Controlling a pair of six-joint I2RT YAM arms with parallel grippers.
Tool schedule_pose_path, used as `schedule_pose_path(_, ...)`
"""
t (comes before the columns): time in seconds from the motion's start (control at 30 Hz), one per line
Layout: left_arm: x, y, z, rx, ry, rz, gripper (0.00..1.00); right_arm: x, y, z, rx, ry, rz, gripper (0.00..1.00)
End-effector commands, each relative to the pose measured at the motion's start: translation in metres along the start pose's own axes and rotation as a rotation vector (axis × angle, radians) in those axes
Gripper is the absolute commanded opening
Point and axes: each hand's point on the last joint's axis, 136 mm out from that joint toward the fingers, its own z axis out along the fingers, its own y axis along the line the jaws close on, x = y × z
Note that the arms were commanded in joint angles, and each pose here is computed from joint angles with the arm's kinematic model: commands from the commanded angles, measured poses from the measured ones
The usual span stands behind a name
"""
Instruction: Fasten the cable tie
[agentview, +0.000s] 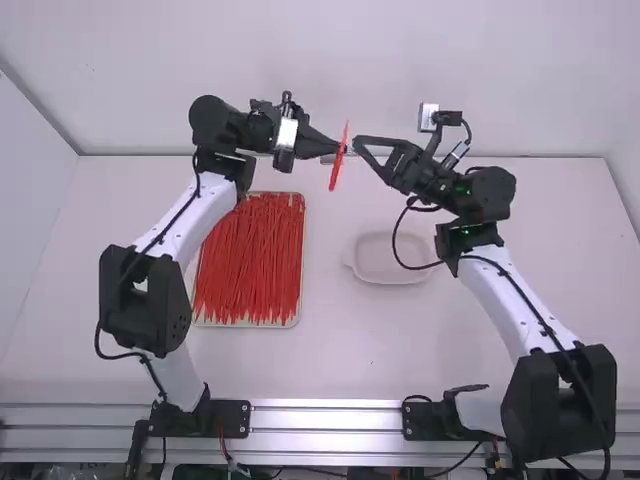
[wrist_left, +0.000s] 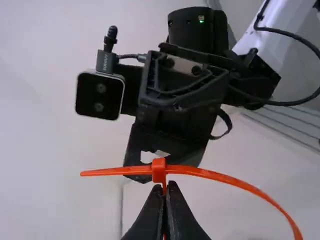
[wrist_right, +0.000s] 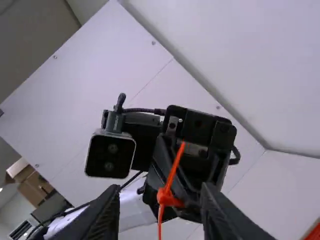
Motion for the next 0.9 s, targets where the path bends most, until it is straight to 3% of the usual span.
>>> schedule_pose_path(0.0,-0.001,-0.005,-0.001,0.023,0.004,-0.096,0.02,-0.004,0.007,0.002,-0.015,-0.002,-0.018,0.45)
schedule_pose_path(0.37,0.006,-0.019,0.018,0.067,-0.012,-0.346,0.02,0.004,0.011,0.008,-0.033,0.018,-0.011,0.5)
schedule_pose_path(0.87,0.008,-0.027,0.017,0.066,-0.012,-0.359,0.02,0.005,0.005,-0.004,-0.019,0.067,-0.008,0.49)
